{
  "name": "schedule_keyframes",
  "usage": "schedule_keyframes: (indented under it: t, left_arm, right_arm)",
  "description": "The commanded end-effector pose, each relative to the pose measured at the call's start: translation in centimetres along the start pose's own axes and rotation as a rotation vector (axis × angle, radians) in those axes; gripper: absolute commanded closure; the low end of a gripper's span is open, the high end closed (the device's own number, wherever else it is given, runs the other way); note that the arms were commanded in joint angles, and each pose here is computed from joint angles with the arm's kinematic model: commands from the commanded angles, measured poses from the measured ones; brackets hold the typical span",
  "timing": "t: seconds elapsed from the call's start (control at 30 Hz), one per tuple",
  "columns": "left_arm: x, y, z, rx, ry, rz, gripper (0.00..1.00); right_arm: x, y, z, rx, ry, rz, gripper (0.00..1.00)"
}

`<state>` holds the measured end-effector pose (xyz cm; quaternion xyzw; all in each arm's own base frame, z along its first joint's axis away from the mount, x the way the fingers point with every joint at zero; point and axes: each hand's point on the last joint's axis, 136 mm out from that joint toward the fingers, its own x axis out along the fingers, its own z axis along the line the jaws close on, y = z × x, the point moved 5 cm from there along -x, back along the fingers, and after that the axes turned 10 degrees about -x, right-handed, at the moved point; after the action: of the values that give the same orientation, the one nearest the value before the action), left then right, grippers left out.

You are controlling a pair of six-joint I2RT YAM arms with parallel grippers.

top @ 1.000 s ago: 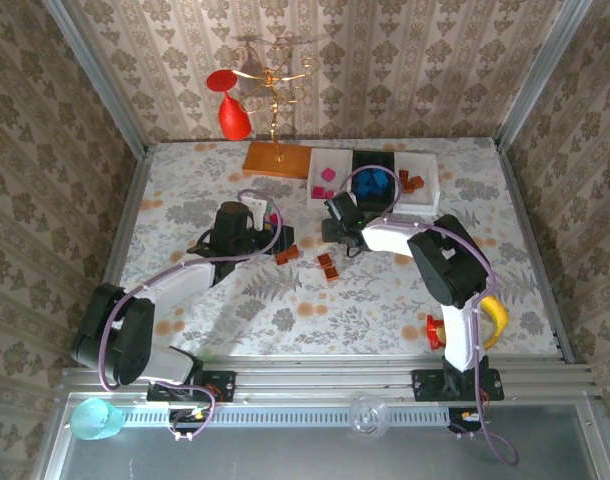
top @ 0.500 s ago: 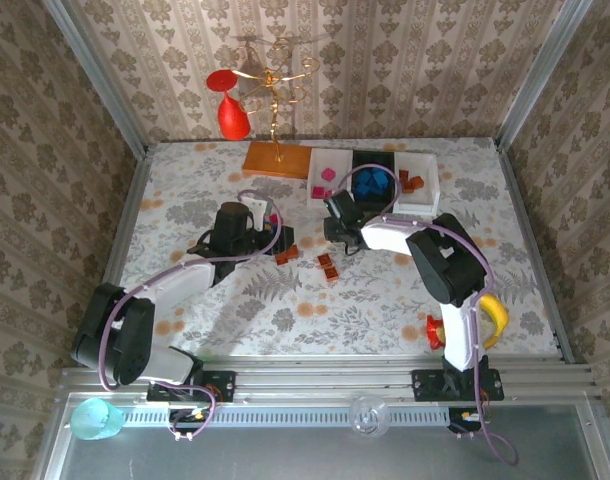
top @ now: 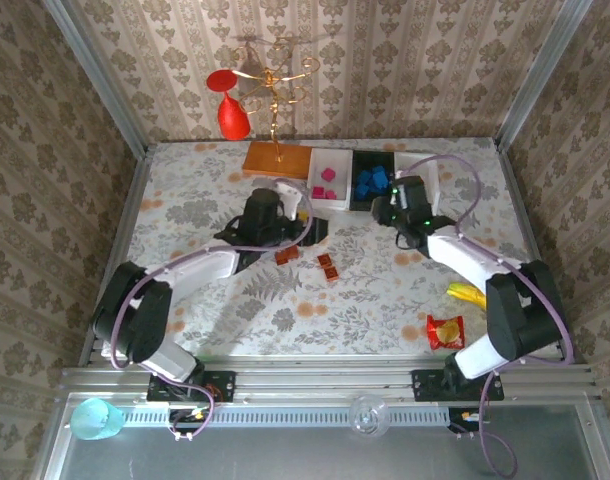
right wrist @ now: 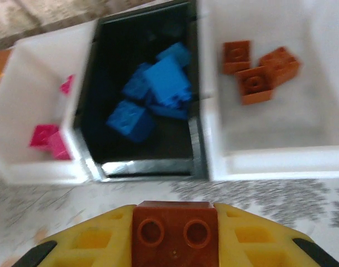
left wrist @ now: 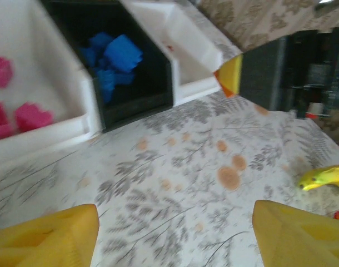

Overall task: Sort the legos into containers by color
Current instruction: Place the lego in the container, then pick up the lego from the center of the table.

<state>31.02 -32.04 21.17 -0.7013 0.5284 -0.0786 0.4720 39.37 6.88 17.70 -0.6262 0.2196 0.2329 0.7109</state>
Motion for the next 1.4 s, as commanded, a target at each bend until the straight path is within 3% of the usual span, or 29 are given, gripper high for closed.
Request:
schedule_keyframes:
  t: [0.0,0.17,0.33,0.57,0.83,0.97,1.13,1.37]
  left_arm:
    - [1.7,-0.9,-2.3,0.059,0.081,-0.005,0.25]
    - [3.1,-0.5,-3.3,0.055,0.116,0.008,0.25]
    - [3.0,0.2,-2.8,0.048,0.097,0.016,0.25]
    - [2.3,0.6,-2.6,0.048,0.086,0.019,0.25]
    - [1.1,0.9,-1.5,0.035,0.046,0.011,0.25]
    - [0.3,0.9,-0.7,0.022,0.024,0.003,0.25]
    - [-1.1,1.0,1.0,0.005,-0.031,-0.013,0.25]
    - [-4.1,2.2,5.0,-0.065,-0.14,-0.023,0.25]
  right_arm:
    - [0.8,-1.3,-2.8,0.015,0.089,-0.003,0.65]
    - [4.3,-2.7,-5.8,-0.037,0.235,0.042,0.65]
    - [7.6,-3.2,-6.7,-0.067,0.288,0.103,0.63]
    - [9.5,-4.1,-7.8,-0.116,0.383,0.169,0.6]
    - [10.1,-3.3,-8.5,-0.091,0.374,0.239,0.53]
    - [9.0,-4.3,-8.0,-0.094,0.337,0.21,0.47]
    - [5.8,-5.7,-4.9,-0.085,0.173,0.1,0.42]
    - [1.0,-2.8,2.5,-0.173,-0.059,0.04,0.38]
